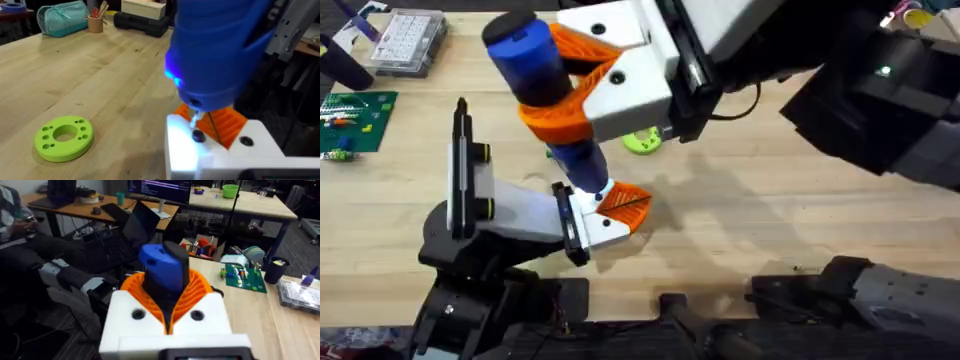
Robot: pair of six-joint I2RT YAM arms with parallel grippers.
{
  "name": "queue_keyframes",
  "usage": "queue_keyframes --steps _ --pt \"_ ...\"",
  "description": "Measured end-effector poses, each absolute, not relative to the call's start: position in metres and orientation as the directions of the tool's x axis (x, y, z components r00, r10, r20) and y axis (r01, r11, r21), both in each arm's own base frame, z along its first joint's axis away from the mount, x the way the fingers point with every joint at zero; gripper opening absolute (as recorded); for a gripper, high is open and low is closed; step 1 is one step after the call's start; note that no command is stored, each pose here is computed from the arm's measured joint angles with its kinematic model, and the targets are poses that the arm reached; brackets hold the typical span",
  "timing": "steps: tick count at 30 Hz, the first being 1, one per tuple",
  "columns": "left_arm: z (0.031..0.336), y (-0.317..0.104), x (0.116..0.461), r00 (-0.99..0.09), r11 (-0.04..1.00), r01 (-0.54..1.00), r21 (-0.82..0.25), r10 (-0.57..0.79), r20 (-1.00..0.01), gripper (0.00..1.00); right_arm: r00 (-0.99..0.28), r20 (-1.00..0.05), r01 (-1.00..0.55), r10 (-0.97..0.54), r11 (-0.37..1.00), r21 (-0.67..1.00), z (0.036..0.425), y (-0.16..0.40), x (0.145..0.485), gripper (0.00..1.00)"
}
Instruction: Pick up the gripper from the table and insert it into the empty holder that is missing its gripper. Then pick up a screw, insert it into the mounting hole, and use the screwdriver to tighten it. Finally, clean up the table by picking up the vegetable and placing it into the bucket.
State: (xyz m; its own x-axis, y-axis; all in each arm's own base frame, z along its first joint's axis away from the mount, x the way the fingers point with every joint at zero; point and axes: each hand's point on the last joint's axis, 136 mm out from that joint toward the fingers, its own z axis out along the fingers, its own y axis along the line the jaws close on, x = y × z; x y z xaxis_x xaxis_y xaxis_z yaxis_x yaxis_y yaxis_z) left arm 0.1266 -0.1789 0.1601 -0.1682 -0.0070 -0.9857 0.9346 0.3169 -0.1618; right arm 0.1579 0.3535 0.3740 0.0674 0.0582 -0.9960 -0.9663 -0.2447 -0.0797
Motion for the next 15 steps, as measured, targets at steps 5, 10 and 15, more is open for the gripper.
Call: queue_keyframes --steps 5,10,15 --pt "0.16 -0.1789 0.1265 -0.168 0.317 0.935 -0.161 -0.007 -0.986 0.014 0.066 -0.996 -0.966 0.057 -0.245 -0.079 0.3734 0.3536 0.158 0.025" --pt "0.1601 -0.1789 0.1266 -0.168 0.317 0.935 -0.162 -0.007 -0.986 0.014 0.066 -0.996 -0.967 0.057 -0.245 -0.078 0.3735 0.3536 0.1581 0.025" --pt "0.1601 -0.1789 0.1265 -0.168 0.317 0.935 -0.161 -0.007 -0.986 0.014 0.063 -0.996 -0.967 0.057 -0.245 -0.076 0.3735 0.3536 0.1581 0.025"
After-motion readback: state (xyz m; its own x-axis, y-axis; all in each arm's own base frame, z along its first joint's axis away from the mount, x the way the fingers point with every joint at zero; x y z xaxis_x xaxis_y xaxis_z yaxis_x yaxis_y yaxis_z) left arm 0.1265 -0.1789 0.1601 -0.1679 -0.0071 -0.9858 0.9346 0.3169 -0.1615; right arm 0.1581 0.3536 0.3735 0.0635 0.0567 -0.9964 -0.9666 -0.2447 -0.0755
